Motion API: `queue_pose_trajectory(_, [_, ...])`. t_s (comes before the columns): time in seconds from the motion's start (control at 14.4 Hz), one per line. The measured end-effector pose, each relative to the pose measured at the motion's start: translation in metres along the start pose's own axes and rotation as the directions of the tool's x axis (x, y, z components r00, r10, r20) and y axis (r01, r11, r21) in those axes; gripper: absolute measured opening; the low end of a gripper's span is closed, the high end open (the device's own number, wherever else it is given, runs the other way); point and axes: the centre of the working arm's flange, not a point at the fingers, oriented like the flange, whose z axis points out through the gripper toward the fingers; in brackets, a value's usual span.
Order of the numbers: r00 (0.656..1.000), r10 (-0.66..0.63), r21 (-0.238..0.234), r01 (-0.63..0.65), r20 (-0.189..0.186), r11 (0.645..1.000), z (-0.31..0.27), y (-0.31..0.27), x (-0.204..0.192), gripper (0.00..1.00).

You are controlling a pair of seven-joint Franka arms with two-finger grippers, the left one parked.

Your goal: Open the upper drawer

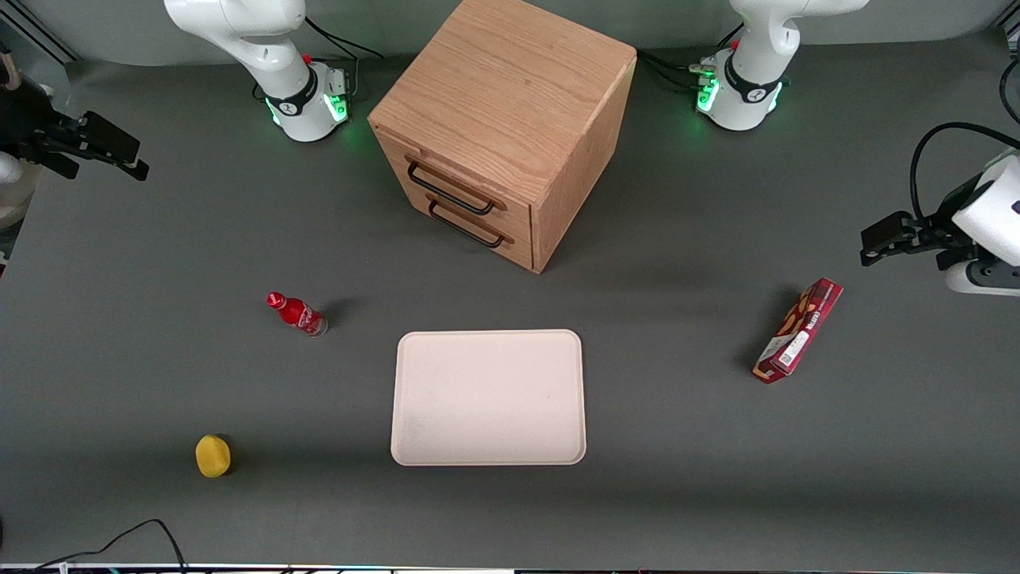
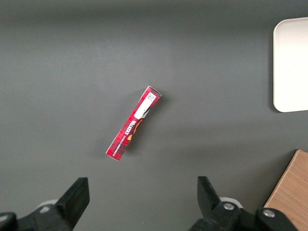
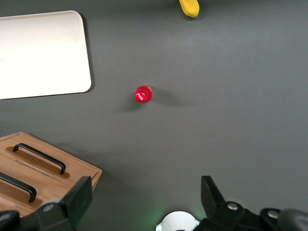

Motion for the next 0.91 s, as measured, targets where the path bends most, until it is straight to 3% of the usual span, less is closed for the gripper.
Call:
queue_pose_trajectory(0.63, [0.999, -0.002, 0.005, 0.002, -0.035, 1.0, -0.011, 0.0, 0.011, 1.0])
queue_pose_trajectory(0.91, [0.994, -0.093, 0.011, 0.094, -0.066, 0.996, -0.024, -0.048, 0.006, 1.0])
